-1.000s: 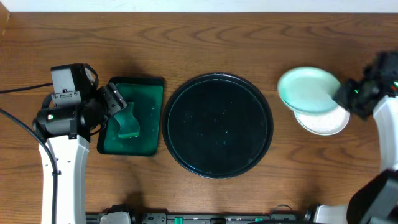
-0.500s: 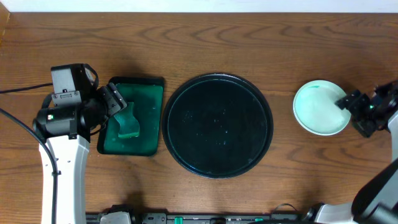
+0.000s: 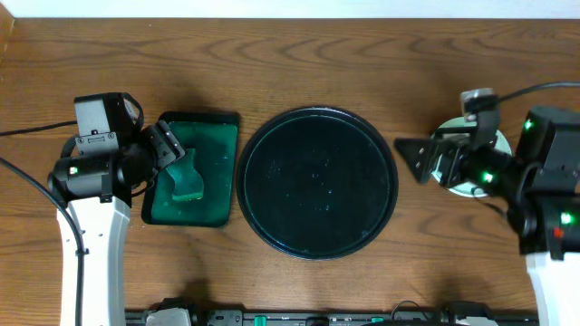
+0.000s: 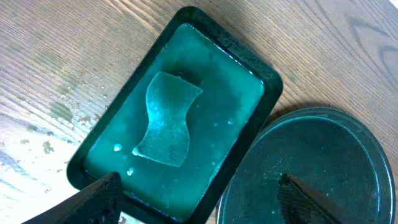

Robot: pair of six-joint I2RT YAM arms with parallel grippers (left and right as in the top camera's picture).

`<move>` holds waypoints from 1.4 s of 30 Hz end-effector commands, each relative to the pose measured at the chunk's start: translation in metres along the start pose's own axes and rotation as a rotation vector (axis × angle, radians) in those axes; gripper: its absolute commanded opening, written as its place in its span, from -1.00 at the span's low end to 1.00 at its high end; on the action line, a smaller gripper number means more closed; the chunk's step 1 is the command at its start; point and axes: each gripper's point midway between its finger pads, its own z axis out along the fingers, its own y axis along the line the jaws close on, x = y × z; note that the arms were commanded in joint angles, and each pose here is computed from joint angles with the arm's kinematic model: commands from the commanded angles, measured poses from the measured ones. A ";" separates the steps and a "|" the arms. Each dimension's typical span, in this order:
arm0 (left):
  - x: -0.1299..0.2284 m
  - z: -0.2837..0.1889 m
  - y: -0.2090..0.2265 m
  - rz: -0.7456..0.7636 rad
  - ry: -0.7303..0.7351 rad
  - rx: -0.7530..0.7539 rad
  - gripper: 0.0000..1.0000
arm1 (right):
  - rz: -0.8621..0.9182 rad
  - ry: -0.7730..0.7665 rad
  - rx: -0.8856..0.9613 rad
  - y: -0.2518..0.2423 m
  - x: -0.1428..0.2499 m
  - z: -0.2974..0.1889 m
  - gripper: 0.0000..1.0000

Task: Clean dirty plates on tray and stack at the side
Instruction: 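Release the plate and withdraw the right gripper downward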

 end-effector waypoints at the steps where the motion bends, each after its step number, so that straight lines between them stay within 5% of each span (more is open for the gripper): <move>1: -0.005 -0.005 -0.004 0.006 -0.013 0.015 0.60 | -0.076 -0.002 -0.045 0.024 0.005 -0.007 0.99; 10: -0.005 -0.005 -0.004 0.006 -0.013 0.015 0.59 | -0.207 -0.050 0.322 -0.019 0.019 -0.057 0.98; 15: -0.005 -0.005 -0.004 0.006 -0.013 0.015 0.59 | -0.322 -0.225 0.501 -0.037 0.018 -0.078 0.98; 26: -0.005 -0.005 -0.004 0.006 -0.013 0.015 0.59 | -0.414 -0.427 0.484 -0.085 0.108 -0.032 0.99; 42: -0.005 -0.005 -0.004 0.006 -0.013 0.015 0.60 | -0.510 -0.572 0.395 -0.091 0.118 0.006 0.99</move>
